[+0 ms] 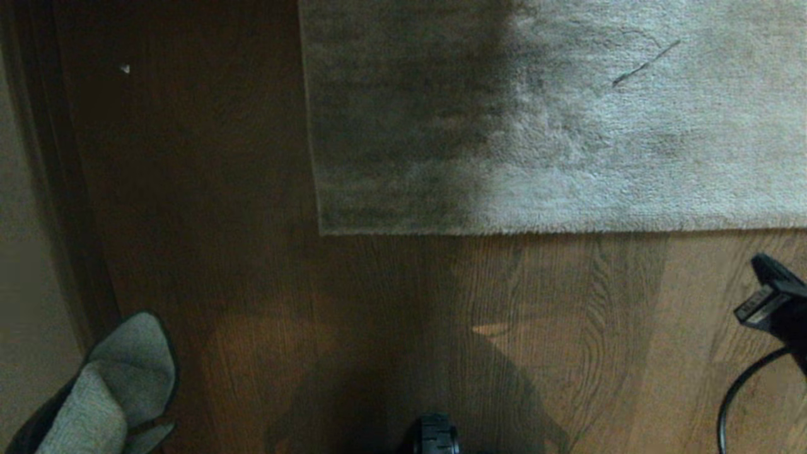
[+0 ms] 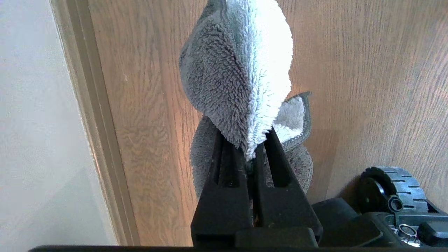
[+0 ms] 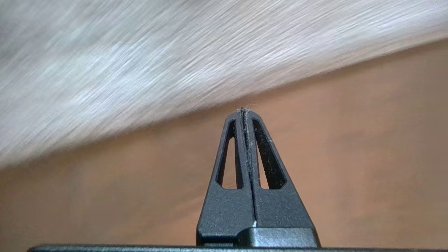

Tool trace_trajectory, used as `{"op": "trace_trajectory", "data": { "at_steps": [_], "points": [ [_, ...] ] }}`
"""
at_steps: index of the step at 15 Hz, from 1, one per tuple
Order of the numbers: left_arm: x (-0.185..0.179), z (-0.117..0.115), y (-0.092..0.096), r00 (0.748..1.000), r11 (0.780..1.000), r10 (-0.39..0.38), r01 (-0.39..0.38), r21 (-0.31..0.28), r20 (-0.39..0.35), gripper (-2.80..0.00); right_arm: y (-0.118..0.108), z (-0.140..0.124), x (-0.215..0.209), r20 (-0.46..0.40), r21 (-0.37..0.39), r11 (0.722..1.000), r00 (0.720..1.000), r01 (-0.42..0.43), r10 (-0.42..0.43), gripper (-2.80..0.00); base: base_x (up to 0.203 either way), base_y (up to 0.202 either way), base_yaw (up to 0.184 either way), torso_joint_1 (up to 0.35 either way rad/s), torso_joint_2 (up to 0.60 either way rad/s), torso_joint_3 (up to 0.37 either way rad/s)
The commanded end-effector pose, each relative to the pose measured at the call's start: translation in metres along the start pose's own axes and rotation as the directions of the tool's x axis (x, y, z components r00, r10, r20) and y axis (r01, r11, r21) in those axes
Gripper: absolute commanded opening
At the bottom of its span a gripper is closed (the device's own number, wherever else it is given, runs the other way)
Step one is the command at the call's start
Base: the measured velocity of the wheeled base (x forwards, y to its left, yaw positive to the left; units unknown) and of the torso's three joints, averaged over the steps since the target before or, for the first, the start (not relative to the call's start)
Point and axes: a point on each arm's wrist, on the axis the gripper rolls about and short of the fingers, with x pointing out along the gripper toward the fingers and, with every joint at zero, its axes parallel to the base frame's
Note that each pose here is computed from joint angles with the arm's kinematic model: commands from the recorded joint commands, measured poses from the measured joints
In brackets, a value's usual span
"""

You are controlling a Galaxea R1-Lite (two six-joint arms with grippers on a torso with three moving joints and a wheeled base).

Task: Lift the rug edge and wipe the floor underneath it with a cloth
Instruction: Put down the rag

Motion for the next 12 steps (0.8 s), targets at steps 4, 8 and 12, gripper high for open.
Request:
{"op": "trace_trajectory", "data": {
  "at_steps": [4,8,12],
  "points": [
    [0.0,0.0,0.0,1.0,1.0,0.0,0.0,0.0,0.001,-2.8,-0.029,0.032,-0.031,0.165,-0.001,0.991,0.977,0.136,-0.134,-2.8,0.0,0.0,0.0,0.0,0.0,0.0],
    [0.0,0.0,0.0,1.0,1.0,0.001,-0.001,0.0,0.001,-2.8,-0.035,0.035,-0.057,0.141,-0.041,0.996,0.988,0.076,-0.069,-2.8,0.0,0.0,0.0,0.0,0.0,0.0],
    [0.0,0.0,0.0,1.0,1.0,0.0,0.0,0.0,0.001,-2.8,-0.045,0.031,-0.101,0.107,-0.067,0.994,0.99,-0.082,0.089,-2.8,0.0,0.0,0.0,0.0,0.0,0.0]
  ]
}}
